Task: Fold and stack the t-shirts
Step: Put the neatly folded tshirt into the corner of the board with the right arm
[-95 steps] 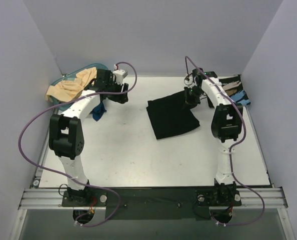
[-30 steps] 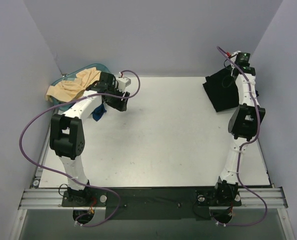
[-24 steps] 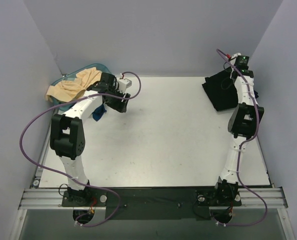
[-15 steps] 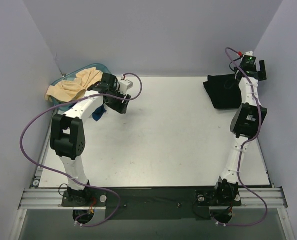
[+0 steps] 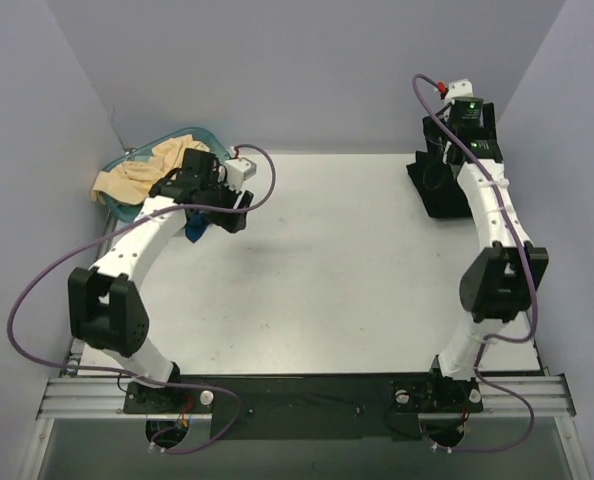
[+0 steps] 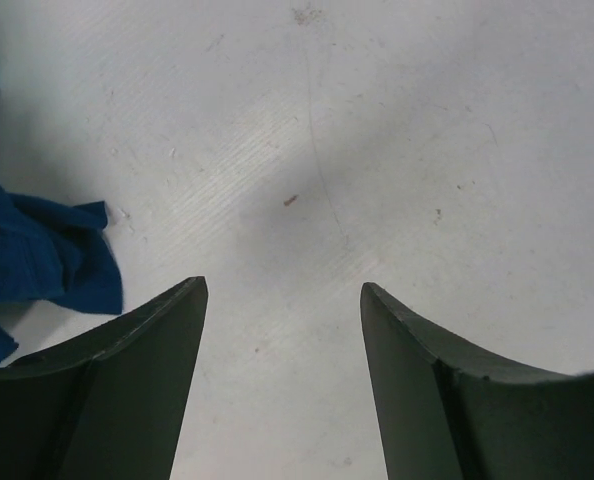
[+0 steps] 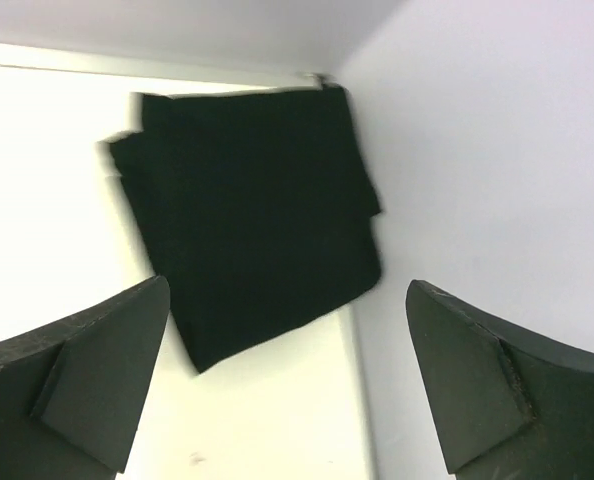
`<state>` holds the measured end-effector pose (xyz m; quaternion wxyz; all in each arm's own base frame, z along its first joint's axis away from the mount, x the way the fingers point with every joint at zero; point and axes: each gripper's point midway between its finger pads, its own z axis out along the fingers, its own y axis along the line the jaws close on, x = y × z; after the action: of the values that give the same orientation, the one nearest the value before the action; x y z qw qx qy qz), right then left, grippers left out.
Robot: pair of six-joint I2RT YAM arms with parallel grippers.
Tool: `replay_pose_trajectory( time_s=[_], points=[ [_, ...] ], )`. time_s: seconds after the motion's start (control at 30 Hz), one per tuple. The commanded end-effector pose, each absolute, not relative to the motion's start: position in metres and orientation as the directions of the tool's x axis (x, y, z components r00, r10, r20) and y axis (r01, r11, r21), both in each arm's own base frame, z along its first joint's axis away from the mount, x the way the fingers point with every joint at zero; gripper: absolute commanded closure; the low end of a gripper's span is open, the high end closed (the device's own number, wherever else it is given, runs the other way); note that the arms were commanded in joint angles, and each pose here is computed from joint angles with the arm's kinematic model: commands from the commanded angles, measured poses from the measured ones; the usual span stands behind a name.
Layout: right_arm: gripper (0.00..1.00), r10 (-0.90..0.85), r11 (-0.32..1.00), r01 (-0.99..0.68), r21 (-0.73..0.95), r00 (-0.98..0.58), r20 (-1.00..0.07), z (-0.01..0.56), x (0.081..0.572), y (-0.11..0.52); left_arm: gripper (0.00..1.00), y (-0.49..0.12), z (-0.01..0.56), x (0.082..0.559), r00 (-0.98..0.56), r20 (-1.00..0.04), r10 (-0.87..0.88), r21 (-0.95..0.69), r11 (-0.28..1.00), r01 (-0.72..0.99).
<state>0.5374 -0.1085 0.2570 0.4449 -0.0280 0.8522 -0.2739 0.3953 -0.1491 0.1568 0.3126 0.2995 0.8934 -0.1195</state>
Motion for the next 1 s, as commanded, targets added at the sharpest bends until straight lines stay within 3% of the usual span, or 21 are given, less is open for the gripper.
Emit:
replay_pose_trajectory(
  time_s=[0.0, 0.1, 0.23, 0.33, 0.5, 0.8, 0.97],
  points=[
    [0.01, -0.161, 0.970, 0.079, -0.230, -0.502, -0.850, 0.275, 0.479, -0.031, 0.27, -0.142, 0.205, 0.352, -0.543, -0.719, 0.434, -0.030, 0.762, 0.647],
    [0.01, -0.072, 0.996, 0.022, -0.088, -0.411, -0.909, 0.288, 0.432, 0.009, 0.26, -0.131, 0.210, 0.320, -0.508, -0.746, 0.431, -0.008, 0.757, 0.654],
    [0.01, 0.042, 0.991, -0.091, 0.096, -0.471, -0.881, 0.222, 0.366, 0.050, 0.24, -0.122, 0.216, 0.300, -0.447, -0.833, 0.325, -0.002, 0.807, 0.590],
    [0.00, 0.070, 0.984, -0.107, 0.142, -0.502, -0.862, 0.192, 0.327, 0.059, 0.24, -0.114, 0.225, 0.294, -0.368, -0.907, 0.203, -0.009, 0.865, 0.501],
    [0.00, 0.095, 0.981, -0.096, 0.170, -0.525, -0.846, 0.147, 0.266, 0.056, 0.23, -0.098, 0.188, 0.278, -0.354, -0.922, 0.157, -0.007, 0.908, 0.420],
    [0.00, 0.214, 0.977, 0.087, 0.195, -0.407, -0.888, 0.120, 0.241, 0.025, 0.23, -0.050, 0.141, 0.283, -0.342, -0.939, 0.032, -0.012, 0.992, 0.127],
    [0.00, 0.169, 0.985, 0.098, 0.142, -0.393, -0.904, 0.115, 0.245, 0.018, 0.23, -0.034, 0.133, 0.285, -0.289, -0.957, -0.036, -0.042, 0.999, 0.015]
  ],
)
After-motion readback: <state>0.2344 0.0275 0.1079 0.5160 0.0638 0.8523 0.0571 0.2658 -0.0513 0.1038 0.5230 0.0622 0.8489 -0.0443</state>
